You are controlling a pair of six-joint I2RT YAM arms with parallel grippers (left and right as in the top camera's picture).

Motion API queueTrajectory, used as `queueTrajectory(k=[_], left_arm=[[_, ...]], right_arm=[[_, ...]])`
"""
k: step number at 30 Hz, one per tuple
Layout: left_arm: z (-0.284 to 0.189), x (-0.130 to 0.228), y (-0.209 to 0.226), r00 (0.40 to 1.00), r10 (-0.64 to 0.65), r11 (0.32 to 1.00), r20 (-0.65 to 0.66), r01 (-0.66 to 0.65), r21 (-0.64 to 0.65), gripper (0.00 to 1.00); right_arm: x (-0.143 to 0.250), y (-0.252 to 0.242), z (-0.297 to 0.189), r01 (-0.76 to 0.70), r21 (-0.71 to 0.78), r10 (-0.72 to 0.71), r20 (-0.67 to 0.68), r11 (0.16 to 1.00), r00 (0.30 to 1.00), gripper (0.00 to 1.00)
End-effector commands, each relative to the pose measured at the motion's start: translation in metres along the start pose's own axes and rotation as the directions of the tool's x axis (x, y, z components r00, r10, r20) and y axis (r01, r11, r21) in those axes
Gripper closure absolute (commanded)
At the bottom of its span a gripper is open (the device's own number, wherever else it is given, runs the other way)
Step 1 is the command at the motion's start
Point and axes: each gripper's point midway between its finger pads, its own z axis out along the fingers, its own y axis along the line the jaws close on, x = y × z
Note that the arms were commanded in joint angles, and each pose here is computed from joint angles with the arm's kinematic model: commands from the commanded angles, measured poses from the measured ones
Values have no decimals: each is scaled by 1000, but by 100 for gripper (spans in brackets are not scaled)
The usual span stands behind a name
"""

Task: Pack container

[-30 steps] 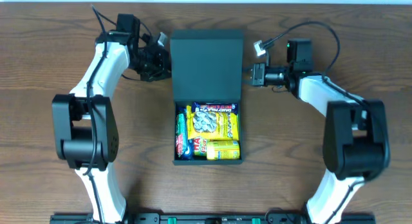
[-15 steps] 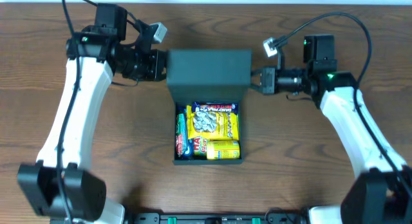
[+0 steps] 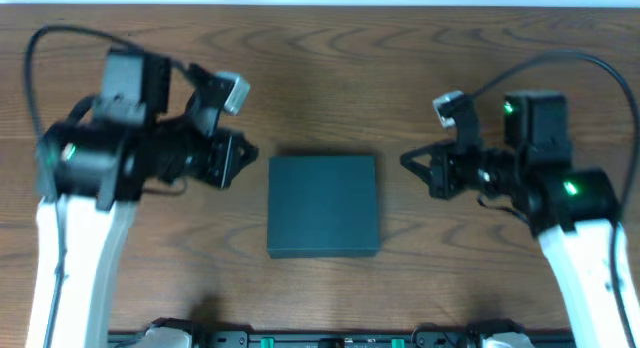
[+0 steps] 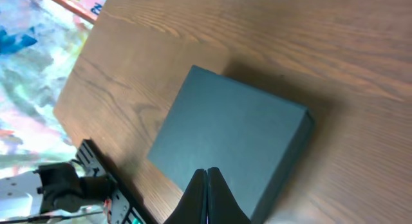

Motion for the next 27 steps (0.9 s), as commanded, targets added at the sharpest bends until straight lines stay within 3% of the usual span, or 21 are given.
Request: queueTrajectory(k=[1,10,16,22,23,24,27], left_arm=[[-29,10,-16,995,68,997,70,-66,-33,94],[-78,76,-50,961,161,986,223,-148,-73,94],[-53,144,-38,964,105,994,246,-93,-61,94],[-28,172,-24,960,63,997,273,-51,-50,94],[-26,171,-22,959,42,998,280,-30,-47,82],[-25,169,-21,959,10,999,283,2,-41,5],[-23,177,-22,967,-10,999,254,17,-28,4]], right_arm=[[6,15,-26,60,47,-62,54,997,997,99],[56,43,-79,103,127,-119,118,987,986,99],[114,42,-82,136,129,-157,166,982,974,98],[164,26,-65,38,105,-61,219,994,974,98],[167,24,-65,0,103,-24,234,995,972,78],[168,22,-65,-53,99,27,247,994,969,1],[168,21,-65,-127,82,103,253,989,962,1]])
